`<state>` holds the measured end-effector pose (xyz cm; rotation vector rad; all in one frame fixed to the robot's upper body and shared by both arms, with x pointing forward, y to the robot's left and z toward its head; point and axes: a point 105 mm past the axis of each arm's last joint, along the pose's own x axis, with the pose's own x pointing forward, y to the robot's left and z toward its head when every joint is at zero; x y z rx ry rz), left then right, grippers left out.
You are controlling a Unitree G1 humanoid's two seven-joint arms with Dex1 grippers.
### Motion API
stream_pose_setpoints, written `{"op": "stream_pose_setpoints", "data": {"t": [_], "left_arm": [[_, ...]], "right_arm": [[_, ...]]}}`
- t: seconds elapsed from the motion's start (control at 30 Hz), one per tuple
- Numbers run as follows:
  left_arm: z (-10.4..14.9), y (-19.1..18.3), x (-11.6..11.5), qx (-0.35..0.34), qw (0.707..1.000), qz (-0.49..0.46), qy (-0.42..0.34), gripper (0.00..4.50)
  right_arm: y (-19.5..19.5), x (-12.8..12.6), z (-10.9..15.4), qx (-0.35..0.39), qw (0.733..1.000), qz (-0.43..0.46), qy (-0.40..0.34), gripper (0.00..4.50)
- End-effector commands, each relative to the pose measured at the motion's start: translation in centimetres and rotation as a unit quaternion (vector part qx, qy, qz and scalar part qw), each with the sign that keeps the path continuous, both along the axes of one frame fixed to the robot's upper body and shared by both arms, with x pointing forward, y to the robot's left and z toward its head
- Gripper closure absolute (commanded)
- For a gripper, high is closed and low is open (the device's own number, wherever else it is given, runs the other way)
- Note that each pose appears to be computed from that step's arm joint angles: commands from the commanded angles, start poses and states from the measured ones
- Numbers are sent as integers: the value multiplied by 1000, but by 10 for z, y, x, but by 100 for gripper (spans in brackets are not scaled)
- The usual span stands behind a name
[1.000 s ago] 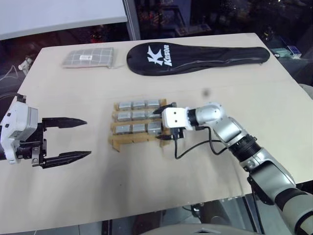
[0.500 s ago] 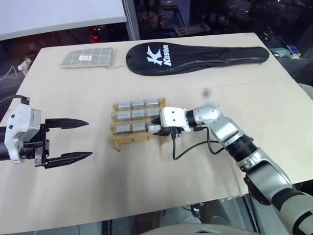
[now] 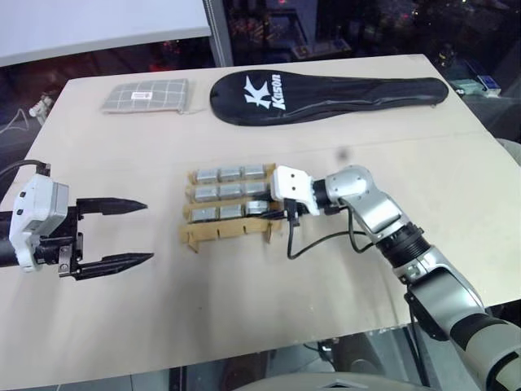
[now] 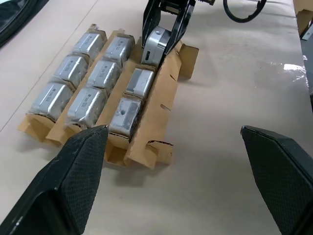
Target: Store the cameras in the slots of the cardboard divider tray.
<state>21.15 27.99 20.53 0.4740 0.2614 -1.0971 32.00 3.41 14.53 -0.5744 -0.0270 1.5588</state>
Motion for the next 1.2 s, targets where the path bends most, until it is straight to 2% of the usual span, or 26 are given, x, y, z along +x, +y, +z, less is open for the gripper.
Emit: {"op": "stream_pose_setpoints", "data": {"t": [0.03, 0.07, 0.2, 0.23, 0.57, 0.77, 1.0, 1.1, 1.2], "left_arm": [[5, 0, -1, 3, 1000, -5, -13, 0], [5, 0, -1, 3, 1000, -5, -13, 0], [5, 1, -1, 3, 1000, -5, -13, 0], [5, 1, -1, 4, 1000, -5, -13, 0], [6, -1, 0, 2, 1000, -5, -16, 0], [5, -4, 0, -2, 1000, -9, -13, 0], [-2, -13, 5, -60, 998, 13, -24, 0], [-8, -19, 2, -107, 993, 30, -27, 0], [-26, -16, -1, -107, 992, 63, -24, 0]], "right_arm": [[4, -4, 17, 27, 999, 12, -15, 259], [4, -4, 17, 28, 999, 13, -15, 229], [4, -3, 17, 30, 999, 7, -14, 26], [4, -3, 17, 28, 999, 6, -15, 7], [3, 4, 14, 11, 999, 0, -31, 7], [-8, 4, 25, 29, 999, -6, -26, 7], [-62, -20, 47, 98, 994, -17, 37, 7], [-103, -30, 43, 108, 991, -51, 63, 7], [-138, -41, 35, 125, 985, -81, 83, 7]]}}
